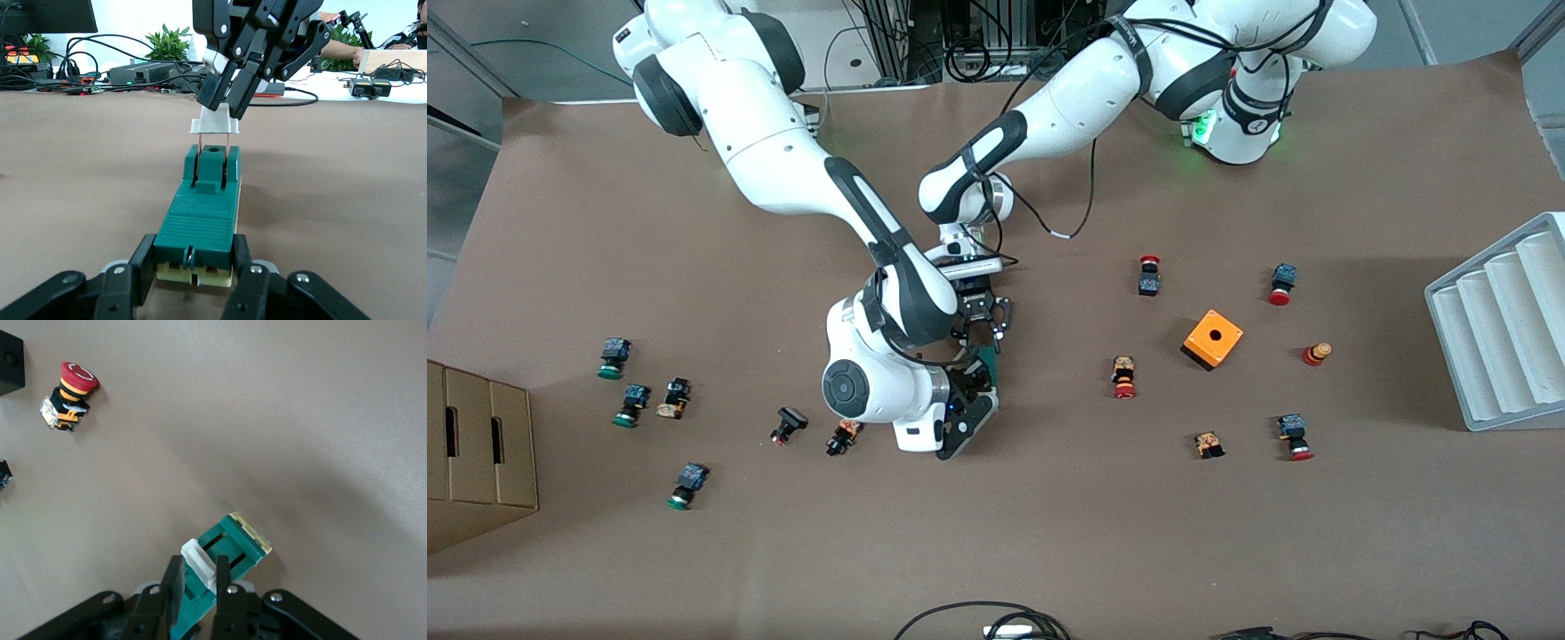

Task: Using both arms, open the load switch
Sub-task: 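Lift and swing the white lever over with the right gripper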

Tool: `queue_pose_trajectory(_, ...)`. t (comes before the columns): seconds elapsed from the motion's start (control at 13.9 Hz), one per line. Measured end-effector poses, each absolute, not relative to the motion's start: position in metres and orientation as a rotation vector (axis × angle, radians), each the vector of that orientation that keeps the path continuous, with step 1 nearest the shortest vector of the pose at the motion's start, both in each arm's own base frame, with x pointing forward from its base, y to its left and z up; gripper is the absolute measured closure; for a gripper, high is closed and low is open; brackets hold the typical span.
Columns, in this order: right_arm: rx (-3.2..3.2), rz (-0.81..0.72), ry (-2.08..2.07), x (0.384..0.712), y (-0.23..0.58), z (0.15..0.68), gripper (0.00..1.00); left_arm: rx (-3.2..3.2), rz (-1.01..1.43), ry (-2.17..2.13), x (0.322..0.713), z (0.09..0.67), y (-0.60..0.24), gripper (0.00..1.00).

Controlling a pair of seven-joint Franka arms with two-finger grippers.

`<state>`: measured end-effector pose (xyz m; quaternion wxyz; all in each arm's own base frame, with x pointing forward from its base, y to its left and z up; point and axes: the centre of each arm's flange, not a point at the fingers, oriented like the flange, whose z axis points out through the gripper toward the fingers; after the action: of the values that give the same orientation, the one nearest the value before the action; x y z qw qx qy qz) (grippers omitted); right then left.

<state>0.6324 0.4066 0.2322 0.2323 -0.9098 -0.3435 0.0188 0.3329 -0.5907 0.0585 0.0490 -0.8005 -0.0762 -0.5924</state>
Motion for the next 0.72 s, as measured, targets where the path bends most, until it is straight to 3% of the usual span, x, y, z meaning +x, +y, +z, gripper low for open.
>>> queue_pose_trajectory(0.07,-2.502,0.051,-0.943,0.6327,0.4055,0.2324,0.81,-2.439,-1.805,-0.233,0.3329,0.0585,-0.5907,0.49)
queue_pose_trajectory(0.72,-2.498,0.058,-0.952,0.6284,0.4031,0.2356,0.83,-2.437,-1.801,-0.220,0.3328,0.0584,-0.5907,0.49)
